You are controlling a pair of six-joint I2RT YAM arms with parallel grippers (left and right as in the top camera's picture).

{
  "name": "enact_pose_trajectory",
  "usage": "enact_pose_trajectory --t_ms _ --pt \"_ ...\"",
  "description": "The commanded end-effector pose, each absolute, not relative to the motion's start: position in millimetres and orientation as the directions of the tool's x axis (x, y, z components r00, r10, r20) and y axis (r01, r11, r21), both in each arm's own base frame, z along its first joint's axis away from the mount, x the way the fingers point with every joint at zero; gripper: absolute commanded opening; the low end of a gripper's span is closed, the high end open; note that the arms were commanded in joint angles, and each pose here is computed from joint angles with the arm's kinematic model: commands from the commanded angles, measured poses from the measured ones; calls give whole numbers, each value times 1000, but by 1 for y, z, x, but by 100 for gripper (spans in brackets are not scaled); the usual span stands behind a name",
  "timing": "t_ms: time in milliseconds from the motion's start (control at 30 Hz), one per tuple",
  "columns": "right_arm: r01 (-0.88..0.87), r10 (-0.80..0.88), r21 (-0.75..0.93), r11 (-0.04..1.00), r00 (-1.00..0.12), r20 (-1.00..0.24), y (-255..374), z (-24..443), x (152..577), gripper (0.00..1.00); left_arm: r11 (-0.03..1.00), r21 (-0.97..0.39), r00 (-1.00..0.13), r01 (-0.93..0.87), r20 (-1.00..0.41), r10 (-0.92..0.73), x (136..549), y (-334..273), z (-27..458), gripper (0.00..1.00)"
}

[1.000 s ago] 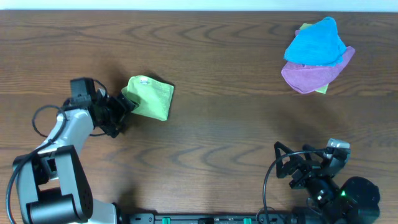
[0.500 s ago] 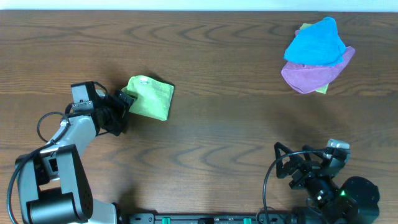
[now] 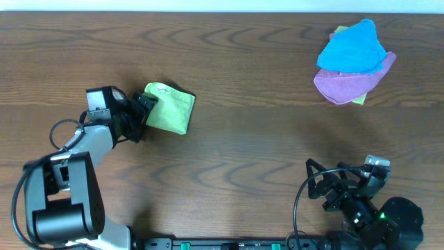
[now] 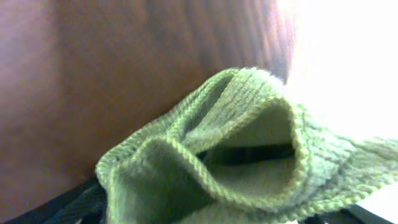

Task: Fold the cloth
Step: 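Carry the folded green towel to the table's top left with the left gripper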

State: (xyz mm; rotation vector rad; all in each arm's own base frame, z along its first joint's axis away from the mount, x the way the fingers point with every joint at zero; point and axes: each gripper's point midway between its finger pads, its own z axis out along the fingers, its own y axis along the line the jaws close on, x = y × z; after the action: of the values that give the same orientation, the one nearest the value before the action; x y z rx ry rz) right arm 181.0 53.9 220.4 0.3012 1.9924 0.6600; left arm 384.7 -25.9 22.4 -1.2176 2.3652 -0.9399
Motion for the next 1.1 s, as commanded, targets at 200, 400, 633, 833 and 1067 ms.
enact_pose_trajectory --t_ms 200,400,633,833,1067 --pt "-37 489 575 817 -484 -726 51 218 181 99 426 -580 -582 -695 106 -806 365 -34 -50 64" --pt "-37 489 575 817 -484 -726 51 218 181 99 414 -651 -619 -636 109 -778 378 -44 -54 6" --pt "-37 489 575 817 -484 -726 51 218 181 99 401 -805 -654 -438 -21 -756 430 -42 20 6" --pt "-37 489 575 817 -484 -726 51 218 181 99 395 -841 -570 -369 -131 -811 495 -5 104 6" --pt "-37 489 575 817 -484 -726 51 218 181 99 483 -797 -557 -363 -230 -798 554 33 139 5"
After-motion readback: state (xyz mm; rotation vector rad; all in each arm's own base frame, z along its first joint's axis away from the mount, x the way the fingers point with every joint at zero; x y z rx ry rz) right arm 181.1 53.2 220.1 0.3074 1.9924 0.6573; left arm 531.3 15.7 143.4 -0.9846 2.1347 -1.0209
